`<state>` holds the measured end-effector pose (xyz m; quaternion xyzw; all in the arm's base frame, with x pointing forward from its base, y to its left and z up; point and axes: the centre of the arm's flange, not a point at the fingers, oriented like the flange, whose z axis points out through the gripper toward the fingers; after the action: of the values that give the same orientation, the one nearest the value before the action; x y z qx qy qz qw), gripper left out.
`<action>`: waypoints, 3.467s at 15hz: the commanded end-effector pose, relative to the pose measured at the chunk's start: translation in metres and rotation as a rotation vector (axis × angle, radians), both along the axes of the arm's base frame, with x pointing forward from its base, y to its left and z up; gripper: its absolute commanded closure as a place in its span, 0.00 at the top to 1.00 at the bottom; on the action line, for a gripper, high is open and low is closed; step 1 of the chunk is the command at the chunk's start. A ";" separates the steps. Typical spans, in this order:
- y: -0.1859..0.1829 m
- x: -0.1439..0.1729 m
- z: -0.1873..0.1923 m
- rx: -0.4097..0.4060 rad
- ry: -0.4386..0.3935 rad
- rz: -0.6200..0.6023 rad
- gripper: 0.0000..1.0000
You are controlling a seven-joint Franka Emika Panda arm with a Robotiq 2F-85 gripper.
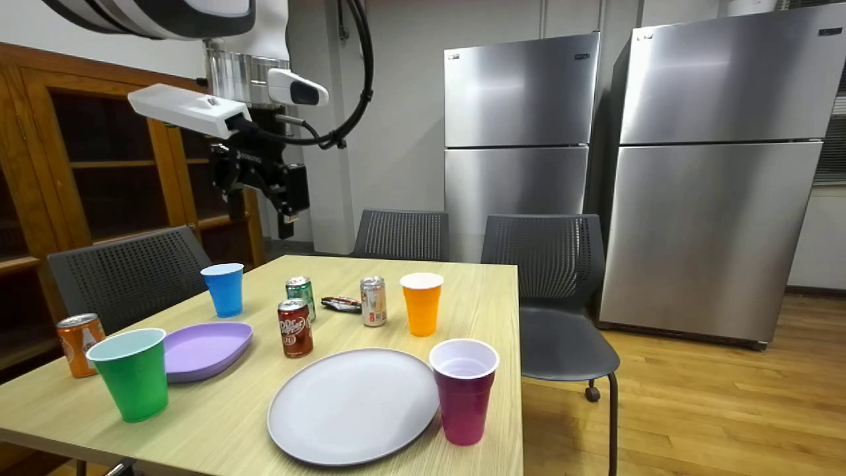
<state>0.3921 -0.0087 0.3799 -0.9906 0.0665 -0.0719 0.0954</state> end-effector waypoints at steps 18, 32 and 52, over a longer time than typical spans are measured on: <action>0.077 0.138 -0.143 -0.062 -0.026 0.099 1.00; 0.085 0.159 -0.168 -0.137 -0.015 0.200 1.00; 0.092 0.153 -0.182 -0.199 0.024 0.257 0.56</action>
<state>0.5398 0.0799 0.1904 -0.9958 -0.0686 -0.0584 0.0160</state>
